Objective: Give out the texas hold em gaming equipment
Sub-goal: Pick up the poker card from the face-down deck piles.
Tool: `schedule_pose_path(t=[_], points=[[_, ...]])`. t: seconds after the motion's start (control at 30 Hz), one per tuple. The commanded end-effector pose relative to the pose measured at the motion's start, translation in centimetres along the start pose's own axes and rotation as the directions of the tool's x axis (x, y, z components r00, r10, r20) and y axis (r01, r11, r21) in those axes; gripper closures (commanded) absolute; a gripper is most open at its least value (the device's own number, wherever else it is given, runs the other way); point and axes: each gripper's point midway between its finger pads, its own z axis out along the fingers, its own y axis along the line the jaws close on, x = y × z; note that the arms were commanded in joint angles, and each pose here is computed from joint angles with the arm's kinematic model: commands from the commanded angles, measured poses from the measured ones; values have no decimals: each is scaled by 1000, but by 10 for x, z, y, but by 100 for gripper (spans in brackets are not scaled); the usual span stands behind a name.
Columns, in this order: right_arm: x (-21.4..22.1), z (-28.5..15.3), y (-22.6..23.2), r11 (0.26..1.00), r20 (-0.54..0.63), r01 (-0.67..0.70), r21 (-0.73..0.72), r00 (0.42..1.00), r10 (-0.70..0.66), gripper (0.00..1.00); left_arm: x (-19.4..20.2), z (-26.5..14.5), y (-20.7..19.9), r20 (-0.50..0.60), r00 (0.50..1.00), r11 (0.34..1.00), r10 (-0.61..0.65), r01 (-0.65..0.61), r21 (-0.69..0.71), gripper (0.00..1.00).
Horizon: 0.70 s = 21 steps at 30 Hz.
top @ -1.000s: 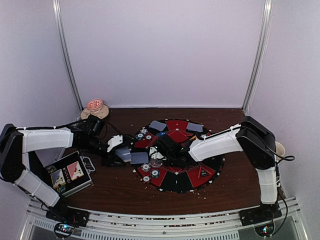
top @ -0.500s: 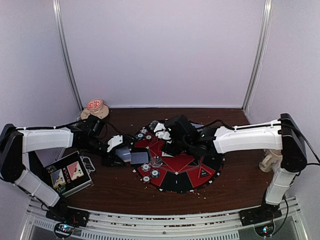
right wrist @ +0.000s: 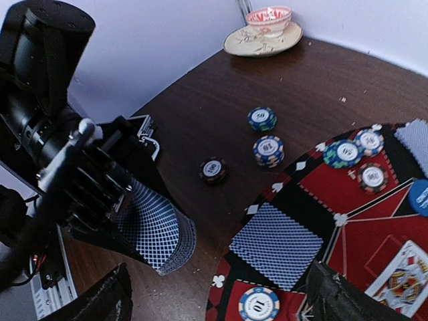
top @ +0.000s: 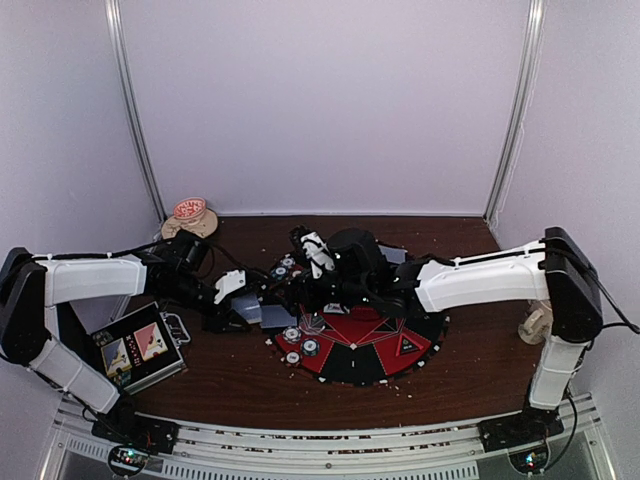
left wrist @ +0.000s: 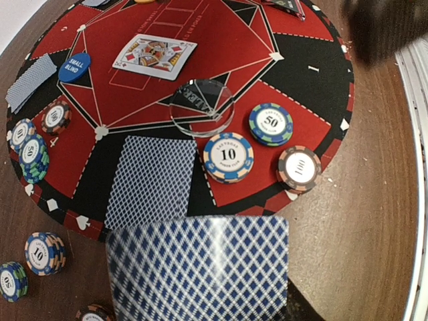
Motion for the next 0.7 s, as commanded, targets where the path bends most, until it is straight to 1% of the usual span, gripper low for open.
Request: schedule_pose_path(t=[0.0, 0.3, 0.67], points=[[14, 17, 26, 971, -34, -180, -160, 984, 177, 8, -8, -5, 11, 12, 1000, 999, -2, 2, -51, 55], [22, 42, 33, 954, -86, -227, -194, 973, 214, 10, -10, -6, 10, 20, 1000, 999, 3, -2, -49, 55], [25, 68, 35, 946, -106, -255, -201, 965, 238, 14, -14, -10, 3, 42, 999, 999, 25, -23, -28, 55]])
